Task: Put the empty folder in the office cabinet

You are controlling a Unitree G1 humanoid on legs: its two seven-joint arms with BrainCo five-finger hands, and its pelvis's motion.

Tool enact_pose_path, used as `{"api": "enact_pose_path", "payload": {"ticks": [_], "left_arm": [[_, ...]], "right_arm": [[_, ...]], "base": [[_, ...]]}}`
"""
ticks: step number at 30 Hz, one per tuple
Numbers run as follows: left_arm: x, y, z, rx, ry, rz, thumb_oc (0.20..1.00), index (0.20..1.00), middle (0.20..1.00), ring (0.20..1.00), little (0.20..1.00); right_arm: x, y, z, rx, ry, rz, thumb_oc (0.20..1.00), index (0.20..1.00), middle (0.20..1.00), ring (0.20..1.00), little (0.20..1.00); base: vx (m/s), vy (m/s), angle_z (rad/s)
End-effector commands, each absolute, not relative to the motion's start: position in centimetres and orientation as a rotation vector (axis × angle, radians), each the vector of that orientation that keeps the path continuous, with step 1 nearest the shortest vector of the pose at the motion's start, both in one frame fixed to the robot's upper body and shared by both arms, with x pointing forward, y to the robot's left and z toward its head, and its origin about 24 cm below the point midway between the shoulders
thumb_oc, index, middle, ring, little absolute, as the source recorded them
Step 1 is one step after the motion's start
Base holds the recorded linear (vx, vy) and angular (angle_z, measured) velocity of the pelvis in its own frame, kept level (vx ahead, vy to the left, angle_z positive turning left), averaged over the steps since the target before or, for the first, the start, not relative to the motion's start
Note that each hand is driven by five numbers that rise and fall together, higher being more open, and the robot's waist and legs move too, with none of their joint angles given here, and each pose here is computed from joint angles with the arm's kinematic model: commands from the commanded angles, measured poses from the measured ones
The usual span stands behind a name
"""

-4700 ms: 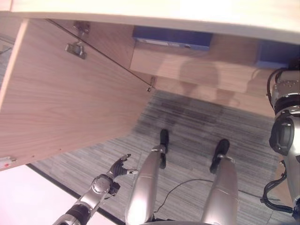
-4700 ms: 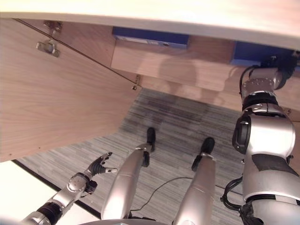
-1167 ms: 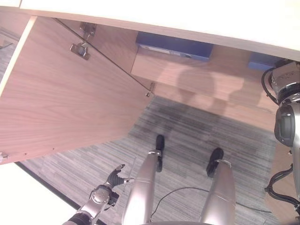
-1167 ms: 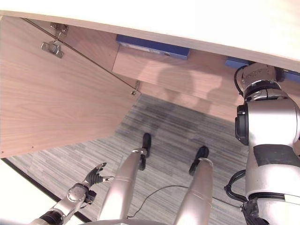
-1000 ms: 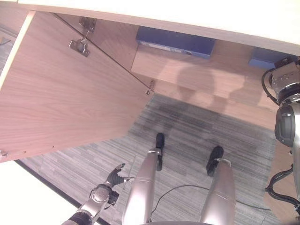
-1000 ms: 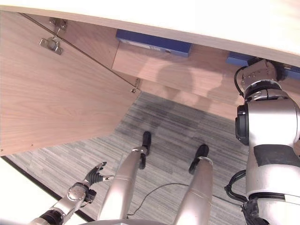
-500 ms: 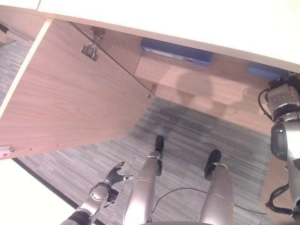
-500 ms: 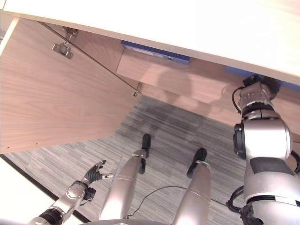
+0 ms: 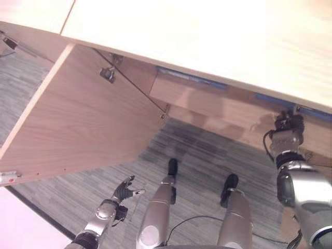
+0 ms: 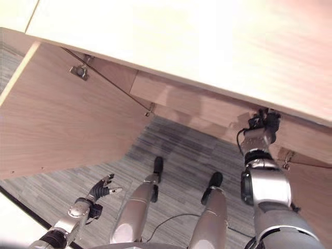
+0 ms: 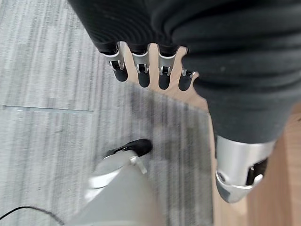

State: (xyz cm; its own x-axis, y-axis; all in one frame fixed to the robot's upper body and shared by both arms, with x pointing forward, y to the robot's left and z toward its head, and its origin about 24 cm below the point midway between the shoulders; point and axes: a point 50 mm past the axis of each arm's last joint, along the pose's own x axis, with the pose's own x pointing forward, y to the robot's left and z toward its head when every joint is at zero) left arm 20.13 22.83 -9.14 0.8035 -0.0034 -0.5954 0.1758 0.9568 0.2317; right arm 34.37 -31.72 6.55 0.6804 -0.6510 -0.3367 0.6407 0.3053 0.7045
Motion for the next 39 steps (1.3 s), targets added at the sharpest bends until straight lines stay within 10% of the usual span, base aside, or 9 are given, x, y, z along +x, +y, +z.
{"api": "enact_pose_path", "payload": {"ticks": [1,28,29,35,37,39], "left_arm": [[18.9,24.1,-9.8,0.282,0.678,-0.057,1.0,1.0,1.0,1.0,1.0],[11.4,26.1,-13.5,0.314,0.949,-0.014,1.0,1.0,1.0,1.0,1.0],[11.0,26.2,-13.6,0.323,0.963,-0.019,1.0,1.0,1.0,1.0,1.0],[10.5,26.6,-13.7,0.314,0.986,0.005,1.0,1.0,1.0,1.0,1.0],[10.4,26.7,-13.8,0.309,0.992,0.021,1.0,1.0,1.0,1.0,1.0],[10.4,26.6,-13.8,0.293,0.994,0.039,1.0,1.0,1.0,1.0,1.0]], "right_arm": [[33.9,-30.0,4.4,0.969,0.014,-0.816,1.0,1.0,1.0,1.0,1.0],[19.6,-24.2,-9.7,0.169,0.61,-0.267,1.0,1.0,1.0,1.0,1.0],[19.1,-24.1,-9.9,0.021,0.651,-0.176,0.2,0.2,0.2,0.2,0.2],[18.8,-23.1,-10.0,-0.21,0.674,0.002,0.2,0.2,0.2,0.2,0.2],[18.4,-22.7,-10.3,-0.255,0.69,0.037,1.0,1.0,1.0,1.0,1.0],[18.3,-22.1,-10.6,-0.269,0.707,0.059,1.0,1.0,1.0,1.0,1.0]], "base": [[0.01,0.009,0.03],[0.07,0.023,-0.07],[0.05,0.007,-0.06],[0.01,0.001,0.0],[-0.01,-0.037,0.02],[-0.01,-0.04,0.05]]}}
